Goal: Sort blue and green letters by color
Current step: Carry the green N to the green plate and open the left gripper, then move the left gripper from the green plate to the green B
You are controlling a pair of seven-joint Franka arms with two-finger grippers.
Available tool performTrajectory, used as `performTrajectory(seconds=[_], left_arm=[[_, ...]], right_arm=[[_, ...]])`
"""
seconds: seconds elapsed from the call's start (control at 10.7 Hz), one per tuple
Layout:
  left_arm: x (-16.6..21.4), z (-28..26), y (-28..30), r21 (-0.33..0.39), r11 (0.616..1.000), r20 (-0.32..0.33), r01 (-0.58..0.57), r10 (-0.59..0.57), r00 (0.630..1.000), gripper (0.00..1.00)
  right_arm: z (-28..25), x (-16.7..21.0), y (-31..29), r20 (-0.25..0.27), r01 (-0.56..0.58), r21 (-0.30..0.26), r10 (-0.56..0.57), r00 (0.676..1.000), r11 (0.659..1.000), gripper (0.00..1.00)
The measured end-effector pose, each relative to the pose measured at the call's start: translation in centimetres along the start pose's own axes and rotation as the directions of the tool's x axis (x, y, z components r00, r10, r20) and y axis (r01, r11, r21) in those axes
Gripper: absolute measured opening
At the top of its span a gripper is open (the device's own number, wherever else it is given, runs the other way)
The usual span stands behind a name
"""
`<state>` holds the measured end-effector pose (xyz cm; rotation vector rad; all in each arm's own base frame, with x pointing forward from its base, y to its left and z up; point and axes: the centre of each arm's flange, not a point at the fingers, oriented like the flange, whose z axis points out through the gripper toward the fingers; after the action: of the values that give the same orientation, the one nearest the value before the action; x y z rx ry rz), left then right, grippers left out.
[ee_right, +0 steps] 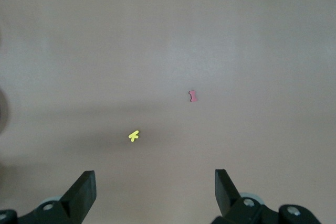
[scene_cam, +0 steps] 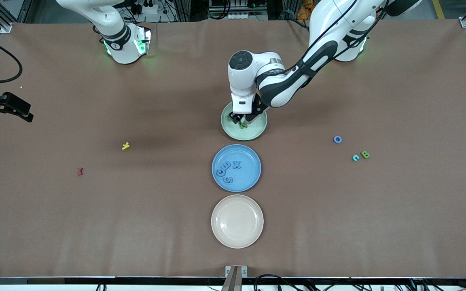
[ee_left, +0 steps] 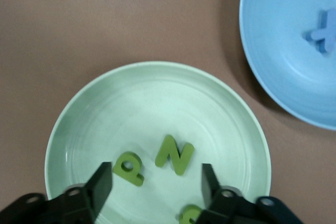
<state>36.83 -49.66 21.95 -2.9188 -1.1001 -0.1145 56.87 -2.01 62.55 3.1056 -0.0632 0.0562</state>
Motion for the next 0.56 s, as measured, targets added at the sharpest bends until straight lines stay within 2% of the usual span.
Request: performTrajectory(seconds=[0.19, 0.56], left_arm=[[3.3, 0.2, 0.3, 0.004, 0.999, -0.008, 0.044, -0.044, 0.999, 1.00], [17.8, 1.1, -0.8, 0.021, 0.999, -0.013, 0.025, -0.025, 1.000, 1.00]], right_arm=[[0.3, 0.1, -1.0, 0.006, 0.017, 0.005, -0.017, 1.000, 1.000, 1.00], [0.9, 0.4, -0.9, 0.014, 0.014, 0.005, -0.014, 1.000, 1.000, 1.00]])
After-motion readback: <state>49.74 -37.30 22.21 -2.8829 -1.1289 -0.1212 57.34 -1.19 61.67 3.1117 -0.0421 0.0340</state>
